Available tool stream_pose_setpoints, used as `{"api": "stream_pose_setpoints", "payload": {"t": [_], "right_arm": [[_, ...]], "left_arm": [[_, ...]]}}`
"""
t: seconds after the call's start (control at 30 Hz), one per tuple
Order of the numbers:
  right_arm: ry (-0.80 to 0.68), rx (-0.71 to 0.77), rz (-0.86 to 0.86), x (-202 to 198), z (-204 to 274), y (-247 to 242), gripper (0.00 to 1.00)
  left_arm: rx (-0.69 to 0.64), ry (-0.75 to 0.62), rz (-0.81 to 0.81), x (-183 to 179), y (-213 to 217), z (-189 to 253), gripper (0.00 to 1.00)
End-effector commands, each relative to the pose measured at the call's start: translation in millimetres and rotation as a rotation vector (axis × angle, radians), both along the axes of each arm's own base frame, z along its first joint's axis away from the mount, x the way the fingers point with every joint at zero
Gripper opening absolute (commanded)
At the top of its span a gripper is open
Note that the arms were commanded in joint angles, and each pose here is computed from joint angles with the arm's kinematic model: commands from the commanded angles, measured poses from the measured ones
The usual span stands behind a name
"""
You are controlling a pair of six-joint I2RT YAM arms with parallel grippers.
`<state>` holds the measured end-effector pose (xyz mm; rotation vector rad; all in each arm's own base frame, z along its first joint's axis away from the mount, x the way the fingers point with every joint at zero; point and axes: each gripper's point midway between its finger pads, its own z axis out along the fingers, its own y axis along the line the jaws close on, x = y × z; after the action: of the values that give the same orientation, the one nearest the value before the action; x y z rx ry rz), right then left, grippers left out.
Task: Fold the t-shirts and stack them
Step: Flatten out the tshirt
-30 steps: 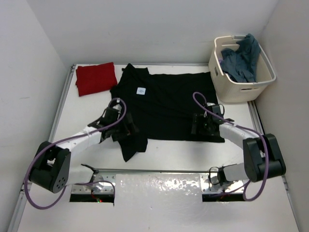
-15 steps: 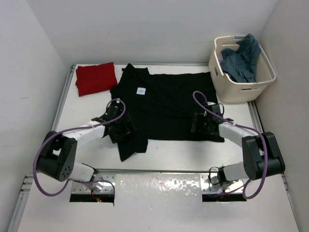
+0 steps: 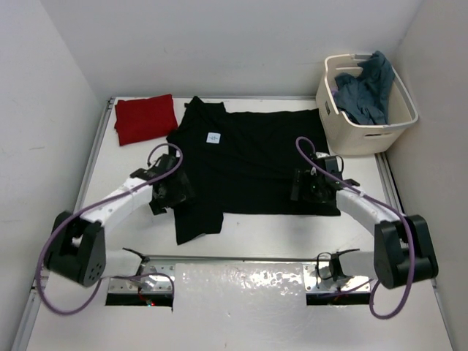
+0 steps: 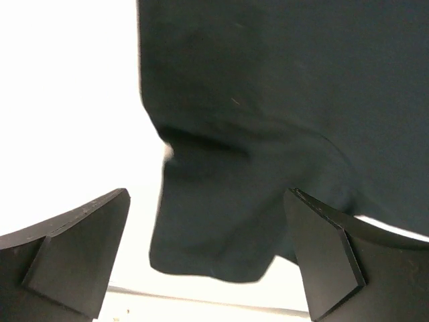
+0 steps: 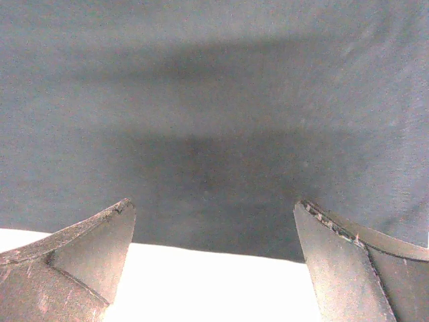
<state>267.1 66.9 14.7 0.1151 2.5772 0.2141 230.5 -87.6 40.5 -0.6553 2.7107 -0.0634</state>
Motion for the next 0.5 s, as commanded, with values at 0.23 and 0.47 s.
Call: {"api": "stream_pose_setpoints", "payload": {"t": [0.23, 0.47], "right_arm": [[-0.092, -0.093, -0.237, 2.8, 37.3, -45.7, 0.99], [-0.055, -0.144, -0.313, -7.5, 31.7, -67.8, 0.99]], "left_arm": [[-0.156, 0.204, 0.078, -100.4, -5.7, -8.7, 1.0], [-0.178, 0.28, 0.058, -114.0, -11.6, -29.8, 0.95]]}}
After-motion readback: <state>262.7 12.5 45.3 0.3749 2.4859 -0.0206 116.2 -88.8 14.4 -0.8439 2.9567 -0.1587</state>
